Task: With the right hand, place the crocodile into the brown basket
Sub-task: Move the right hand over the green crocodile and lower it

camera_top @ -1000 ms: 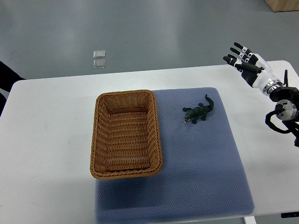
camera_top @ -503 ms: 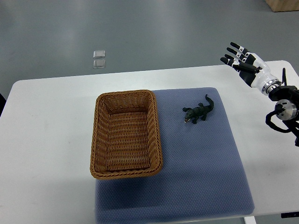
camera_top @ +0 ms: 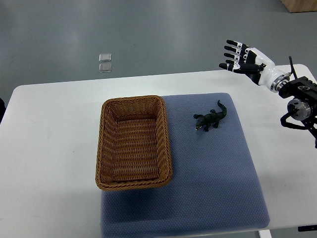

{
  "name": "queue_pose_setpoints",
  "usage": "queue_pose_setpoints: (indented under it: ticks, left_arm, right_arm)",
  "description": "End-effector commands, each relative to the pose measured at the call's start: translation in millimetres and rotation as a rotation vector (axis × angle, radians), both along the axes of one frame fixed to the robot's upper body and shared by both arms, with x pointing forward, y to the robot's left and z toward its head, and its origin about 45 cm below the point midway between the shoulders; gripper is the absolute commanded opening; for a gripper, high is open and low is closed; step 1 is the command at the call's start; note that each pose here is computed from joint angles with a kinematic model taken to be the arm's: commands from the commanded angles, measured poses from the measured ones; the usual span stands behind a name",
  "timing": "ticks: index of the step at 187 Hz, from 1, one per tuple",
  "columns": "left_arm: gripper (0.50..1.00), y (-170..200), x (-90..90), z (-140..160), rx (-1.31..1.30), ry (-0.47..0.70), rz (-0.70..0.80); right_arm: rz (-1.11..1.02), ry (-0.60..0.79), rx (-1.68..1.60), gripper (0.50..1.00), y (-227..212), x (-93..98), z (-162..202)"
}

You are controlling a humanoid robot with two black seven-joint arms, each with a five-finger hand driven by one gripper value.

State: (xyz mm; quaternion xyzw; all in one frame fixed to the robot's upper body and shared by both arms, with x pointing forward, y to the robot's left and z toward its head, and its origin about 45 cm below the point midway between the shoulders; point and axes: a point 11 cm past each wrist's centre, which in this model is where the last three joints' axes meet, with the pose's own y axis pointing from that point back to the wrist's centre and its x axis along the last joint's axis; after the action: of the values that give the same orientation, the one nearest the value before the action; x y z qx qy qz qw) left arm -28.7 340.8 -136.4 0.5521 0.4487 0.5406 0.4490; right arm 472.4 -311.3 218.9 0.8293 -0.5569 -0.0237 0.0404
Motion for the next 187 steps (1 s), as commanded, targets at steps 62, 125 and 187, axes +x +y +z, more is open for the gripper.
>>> queue_pose_setpoints:
  ticks: [62,125,187]
  left_arm:
    - [1.000,0,0.4,0,0.000,-0.001,0.001]
    - [1.000,0,-0.5,0,0.000,0.000,0.002]
    - [1.000,-1,-0.6,0,-0.002,0.001,0.000]
  right_arm:
    - [0.313,-0.111,-0.308,0.924,40,-16.9,15]
    - [0.533,-0.184,-0.615,0.924,63,-28.5,15]
    - [0.632,-0.203,-0.852,0.921,63,-28.8,10]
